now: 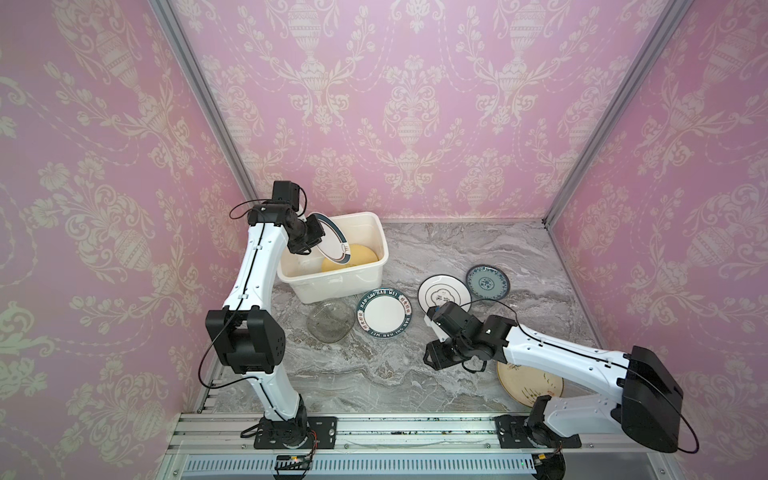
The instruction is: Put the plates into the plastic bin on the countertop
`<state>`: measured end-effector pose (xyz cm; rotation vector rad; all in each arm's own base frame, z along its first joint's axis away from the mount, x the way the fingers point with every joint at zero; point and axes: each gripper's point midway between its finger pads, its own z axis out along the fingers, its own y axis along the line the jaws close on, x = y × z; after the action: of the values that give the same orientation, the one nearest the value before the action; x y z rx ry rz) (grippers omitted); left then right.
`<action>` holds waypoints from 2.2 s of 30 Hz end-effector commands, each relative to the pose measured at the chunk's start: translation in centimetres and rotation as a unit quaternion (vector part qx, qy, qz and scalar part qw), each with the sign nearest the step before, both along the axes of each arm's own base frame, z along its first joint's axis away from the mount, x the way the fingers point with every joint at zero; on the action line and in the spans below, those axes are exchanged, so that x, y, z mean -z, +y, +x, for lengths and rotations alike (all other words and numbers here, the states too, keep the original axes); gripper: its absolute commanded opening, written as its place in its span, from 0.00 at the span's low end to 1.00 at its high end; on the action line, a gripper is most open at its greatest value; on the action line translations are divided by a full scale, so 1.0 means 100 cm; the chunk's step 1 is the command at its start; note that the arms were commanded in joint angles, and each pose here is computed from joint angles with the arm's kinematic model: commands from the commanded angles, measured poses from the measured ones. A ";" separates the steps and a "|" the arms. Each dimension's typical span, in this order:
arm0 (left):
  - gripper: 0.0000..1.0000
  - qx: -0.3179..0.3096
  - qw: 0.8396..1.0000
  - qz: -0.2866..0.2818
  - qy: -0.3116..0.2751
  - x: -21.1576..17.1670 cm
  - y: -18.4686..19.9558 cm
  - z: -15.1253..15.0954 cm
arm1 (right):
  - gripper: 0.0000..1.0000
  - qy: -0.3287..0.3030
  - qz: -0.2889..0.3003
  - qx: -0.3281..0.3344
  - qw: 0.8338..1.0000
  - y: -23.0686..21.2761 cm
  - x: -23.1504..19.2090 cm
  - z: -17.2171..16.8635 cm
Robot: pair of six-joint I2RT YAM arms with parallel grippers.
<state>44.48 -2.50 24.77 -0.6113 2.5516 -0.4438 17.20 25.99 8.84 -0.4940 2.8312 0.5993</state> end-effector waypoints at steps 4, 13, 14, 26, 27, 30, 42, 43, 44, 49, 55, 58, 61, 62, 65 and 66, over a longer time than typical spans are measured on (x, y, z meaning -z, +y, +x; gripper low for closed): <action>0.00 0.024 0.999 -0.024 0.003 0.005 -0.008 0.011 | 0.48 0.023 -0.014 -0.031 0.999 0.013 0.002 -0.003; 0.00 0.039 0.994 -0.103 0.017 0.026 -0.031 0.029 | 0.47 0.039 -0.029 -0.042 0.998 0.019 0.011 -0.005; 0.00 0.040 0.992 -0.115 0.018 0.028 -0.035 0.031 | 0.47 0.041 -0.030 -0.042 0.998 0.020 0.011 -0.005; 0.00 0.045 0.983 -0.170 0.047 0.067 -0.053 0.037 | 0.46 0.060 -0.050 -0.054 0.995 0.025 0.020 -0.007; 0.00 0.044 0.983 -0.172 0.049 0.071 -0.053 0.037 | 0.46 0.061 -0.051 -0.055 0.995 0.025 0.020 -0.007; 0.00 0.043 0.982 -0.178 0.053 0.079 -0.055 0.038 | 0.46 0.059 -0.054 -0.056 0.995 0.025 0.020 -0.008; 0.00 0.045 0.979 -0.194 0.054 0.098 -0.061 0.043 | 0.46 0.059 -0.068 -0.063 0.994 0.027 0.020 -0.009; 0.00 0.046 0.978 -0.195 0.055 0.100 -0.062 0.043 | 0.46 0.059 -0.070 -0.064 0.994 0.027 0.021 -0.009; 0.00 0.046 0.978 -0.195 0.056 0.102 -0.062 0.043 | 0.46 0.059 -0.072 -0.066 0.994 0.027 0.021 -0.010; 0.00 0.048 0.977 -0.197 0.065 0.112 -0.066 0.043 | 0.46 0.052 -0.079 -0.070 0.993 0.027 0.019 -0.011; 0.02 0.052 0.978 -0.186 0.078 0.123 -0.067 0.040 | 0.46 0.048 -0.086 -0.071 0.993 0.027 0.018 -0.011; 0.07 0.056 0.979 -0.176 0.088 0.129 -0.066 0.036 | 0.46 0.046 -0.088 -0.072 0.992 0.028 0.017 -0.011; 0.15 0.060 0.979 -0.166 0.099 0.135 -0.064 0.032 | 0.46 0.046 -0.092 -0.074 0.992 0.028 0.018 -0.012; 0.17 0.062 0.979 -0.162 0.102 0.137 -0.063 0.031 | 0.46 0.046 -0.092 -0.075 0.992 0.029 0.018 -0.012; 0.27 0.063 0.981 -0.148 0.113 0.142 -0.060 0.027 | 0.46 0.048 -0.095 -0.078 0.991 0.030 0.019 -0.013; 0.30 0.064 0.981 -0.143 0.116 0.144 -0.058 0.026 | 0.45 0.049 -0.096 -0.079 0.991 0.030 0.019 -0.013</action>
<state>48.05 -8.35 11.66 -0.6622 2.7149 -0.8915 16.02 29.07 6.99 -0.6961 2.9747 0.4355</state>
